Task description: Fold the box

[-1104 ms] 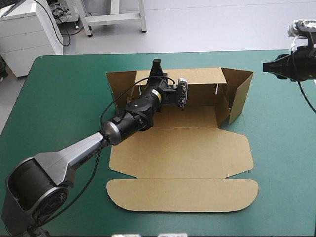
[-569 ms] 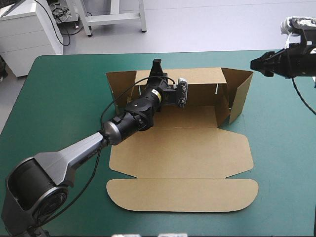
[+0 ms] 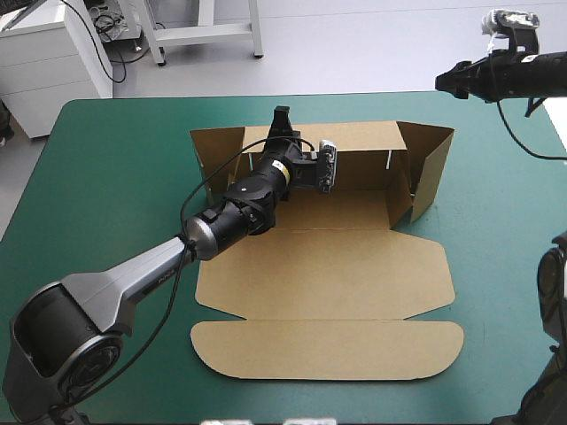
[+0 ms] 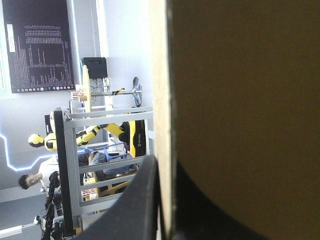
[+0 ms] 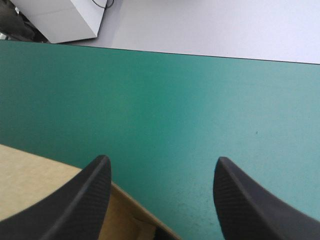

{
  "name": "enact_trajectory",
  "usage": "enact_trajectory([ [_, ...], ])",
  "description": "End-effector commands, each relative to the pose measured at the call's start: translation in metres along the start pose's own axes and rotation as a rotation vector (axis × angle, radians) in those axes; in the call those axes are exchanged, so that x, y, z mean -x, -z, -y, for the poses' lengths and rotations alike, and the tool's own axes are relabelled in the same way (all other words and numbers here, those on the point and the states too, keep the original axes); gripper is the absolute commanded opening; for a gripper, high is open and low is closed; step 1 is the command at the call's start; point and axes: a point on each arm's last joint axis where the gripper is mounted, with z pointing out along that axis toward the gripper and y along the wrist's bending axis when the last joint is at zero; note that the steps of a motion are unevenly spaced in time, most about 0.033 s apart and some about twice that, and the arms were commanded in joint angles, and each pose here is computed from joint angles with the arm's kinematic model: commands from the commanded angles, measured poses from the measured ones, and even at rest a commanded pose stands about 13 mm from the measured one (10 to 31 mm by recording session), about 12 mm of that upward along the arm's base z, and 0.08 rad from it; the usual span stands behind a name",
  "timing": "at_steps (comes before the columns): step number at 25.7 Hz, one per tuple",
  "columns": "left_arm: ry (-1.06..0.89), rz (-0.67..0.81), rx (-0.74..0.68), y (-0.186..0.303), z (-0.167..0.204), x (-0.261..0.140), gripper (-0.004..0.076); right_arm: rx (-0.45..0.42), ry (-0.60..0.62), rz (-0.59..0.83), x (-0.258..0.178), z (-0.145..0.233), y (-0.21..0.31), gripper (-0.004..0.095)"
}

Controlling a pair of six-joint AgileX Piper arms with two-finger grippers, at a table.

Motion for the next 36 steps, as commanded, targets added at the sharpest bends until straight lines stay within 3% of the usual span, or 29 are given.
enact_trajectory([
  [1, 0.026, 0.028, 0.061, 0.015, -0.023, 0.003, -0.0008, -0.011, 0.039, 0.051, 0.014, -0.006, -0.009, 0.0562],
  [5, 0.026, 0.028, 0.061, 0.015, -0.023, 0.003, -0.0008, -0.039, 0.013, -0.084, -0.005, 0.004, -0.067, 0.0562],
  [11, 0.029, 0.026, 0.06, 0.015, -0.023, 0.002, -0.0008, -0.062, 0.01, -0.25, -0.02, 0.008, -0.066, 0.0551],
  [15, 0.031, 0.024, 0.059, 0.015, -0.023, 0.002, -0.0008, -0.078, -0.033, -0.249, -0.019, 0.005, -0.06, 0.0534],
  [25, 0.031, 0.017, 0.059, 0.015, -0.022, 0.002, -0.0008, -0.091, -0.002, -0.193, -0.007, -0.014, -0.024, 0.0449],
  [36, 0.032, -0.006, 0.058, 0.015, -0.022, -0.001, -0.0008, -0.078, 0.042, -0.285, -0.033, -0.021, -0.012, 0.0427],
])
